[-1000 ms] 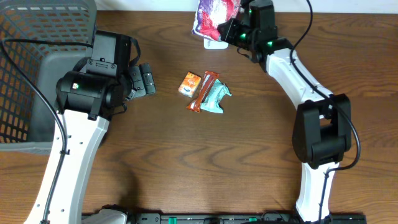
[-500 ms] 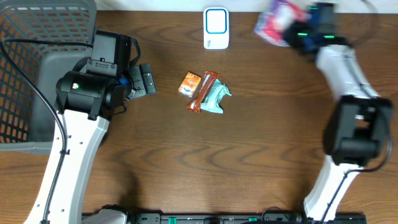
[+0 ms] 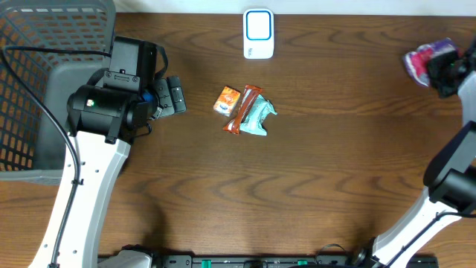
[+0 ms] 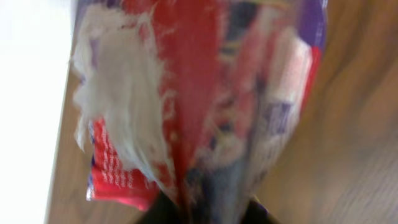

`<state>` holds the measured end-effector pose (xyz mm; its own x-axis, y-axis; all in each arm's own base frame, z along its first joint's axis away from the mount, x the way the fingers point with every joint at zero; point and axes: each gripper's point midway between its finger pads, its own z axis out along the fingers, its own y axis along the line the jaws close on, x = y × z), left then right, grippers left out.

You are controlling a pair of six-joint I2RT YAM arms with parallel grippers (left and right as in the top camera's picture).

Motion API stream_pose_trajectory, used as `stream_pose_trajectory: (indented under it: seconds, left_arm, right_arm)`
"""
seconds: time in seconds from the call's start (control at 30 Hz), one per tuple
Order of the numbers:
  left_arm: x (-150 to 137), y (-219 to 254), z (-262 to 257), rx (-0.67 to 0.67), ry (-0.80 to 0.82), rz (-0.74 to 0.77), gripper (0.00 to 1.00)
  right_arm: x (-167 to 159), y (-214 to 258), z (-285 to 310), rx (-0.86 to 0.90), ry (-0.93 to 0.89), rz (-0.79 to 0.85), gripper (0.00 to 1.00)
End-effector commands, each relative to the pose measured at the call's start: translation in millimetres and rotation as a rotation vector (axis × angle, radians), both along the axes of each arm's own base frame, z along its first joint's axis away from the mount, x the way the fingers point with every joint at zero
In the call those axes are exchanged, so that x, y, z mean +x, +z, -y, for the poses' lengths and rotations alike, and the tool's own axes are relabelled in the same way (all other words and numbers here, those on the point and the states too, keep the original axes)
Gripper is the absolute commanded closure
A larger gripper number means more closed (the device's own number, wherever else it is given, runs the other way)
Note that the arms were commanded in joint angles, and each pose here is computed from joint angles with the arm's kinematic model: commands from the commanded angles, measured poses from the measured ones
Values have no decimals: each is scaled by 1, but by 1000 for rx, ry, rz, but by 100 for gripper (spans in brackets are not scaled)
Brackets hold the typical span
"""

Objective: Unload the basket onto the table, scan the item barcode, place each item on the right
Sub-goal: 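Place the purple box at the table's right edge and release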

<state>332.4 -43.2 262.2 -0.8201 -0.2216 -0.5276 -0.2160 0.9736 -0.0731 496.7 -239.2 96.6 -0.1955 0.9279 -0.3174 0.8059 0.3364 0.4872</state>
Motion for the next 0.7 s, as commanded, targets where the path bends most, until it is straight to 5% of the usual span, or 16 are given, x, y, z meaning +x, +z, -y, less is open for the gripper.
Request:
stream_pose_trajectory:
  seconds: [0.0, 0.17, 0.5, 0.67]
  left_arm:
    - [1, 5, -2, 2, 10, 12, 2]
    - [1, 5, -2, 2, 10, 12, 2]
    - [1, 5, -2, 2, 10, 12, 2]
    - [1, 5, -2, 2, 10, 12, 2]
  right_arm:
    - [-16, 14, 38, -92, -37, -9, 67]
    - [-18, 18, 38, -133, 157, 3, 22]
    - [12, 117, -79, 143, 656, 466, 22]
    - [5, 126, -172, 285, 940, 519, 23]
